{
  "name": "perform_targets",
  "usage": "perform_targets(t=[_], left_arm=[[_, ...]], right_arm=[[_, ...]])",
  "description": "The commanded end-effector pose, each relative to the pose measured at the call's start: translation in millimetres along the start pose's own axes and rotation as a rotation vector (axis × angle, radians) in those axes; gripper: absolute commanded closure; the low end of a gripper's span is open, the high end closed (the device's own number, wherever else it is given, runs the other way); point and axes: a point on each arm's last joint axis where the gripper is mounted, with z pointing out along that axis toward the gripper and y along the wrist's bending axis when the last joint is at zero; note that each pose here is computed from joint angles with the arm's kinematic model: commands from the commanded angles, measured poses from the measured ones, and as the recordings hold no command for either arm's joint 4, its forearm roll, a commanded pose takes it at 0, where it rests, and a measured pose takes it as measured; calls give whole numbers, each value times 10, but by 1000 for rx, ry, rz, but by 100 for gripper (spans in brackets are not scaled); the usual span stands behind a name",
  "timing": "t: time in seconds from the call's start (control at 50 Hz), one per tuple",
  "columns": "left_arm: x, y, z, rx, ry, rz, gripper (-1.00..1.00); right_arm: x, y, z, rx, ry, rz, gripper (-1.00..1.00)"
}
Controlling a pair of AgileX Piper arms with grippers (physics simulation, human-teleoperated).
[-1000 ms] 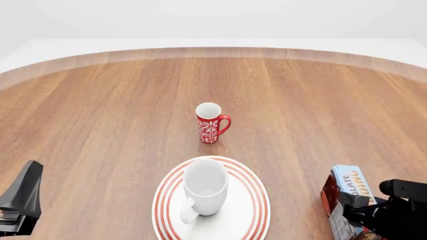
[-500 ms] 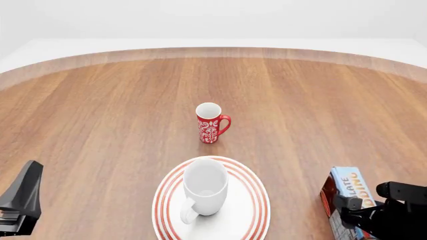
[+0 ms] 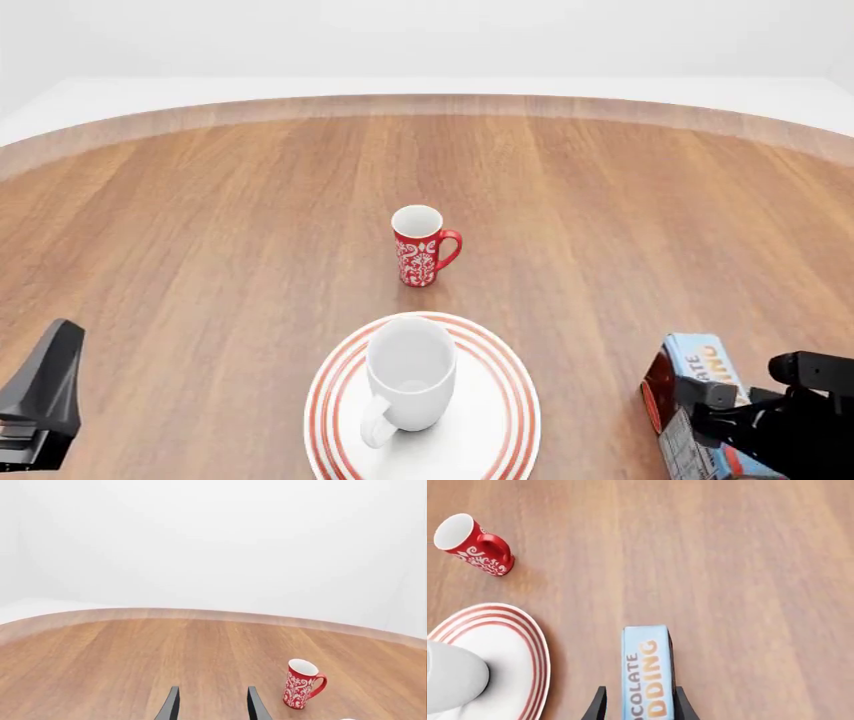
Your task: Pick up the white mug and put it on the plate, and put the chocolate pudding to the right of the plate.
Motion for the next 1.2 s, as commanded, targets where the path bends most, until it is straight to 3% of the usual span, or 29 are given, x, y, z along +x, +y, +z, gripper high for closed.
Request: perform_targets(t=[0.02,0.24,0.62,0.76,1.02,1.08,1.2], left_arm=[[-8,-2,0,3,-2,1,-100],[-9,-3,0,4,-3,1,-100],[-9,-3,0,5,-3,0,-100],[-12,-3,0,4,-3,0,-100],[-11,-3,0,4,-2,0,-100],[-11,-3,0,4,-2,0,-100],[-6,-4,0,6,-1,2,-100]], right_arm=[[-134,24,-128,-4,-37,-4,-100],[-333,72,-328,-20,-97,-7,-100],[-820,189,-916,-67,-276,-20,-100],[-971,209,-1200,-67,-381,-49,-100],[-1010,192,-1471,-33,-507,-87,-100],[-1001,186,-1629,-11,-581,-103,-100],[-924,177,-1782,11,-652,-124,-100]])
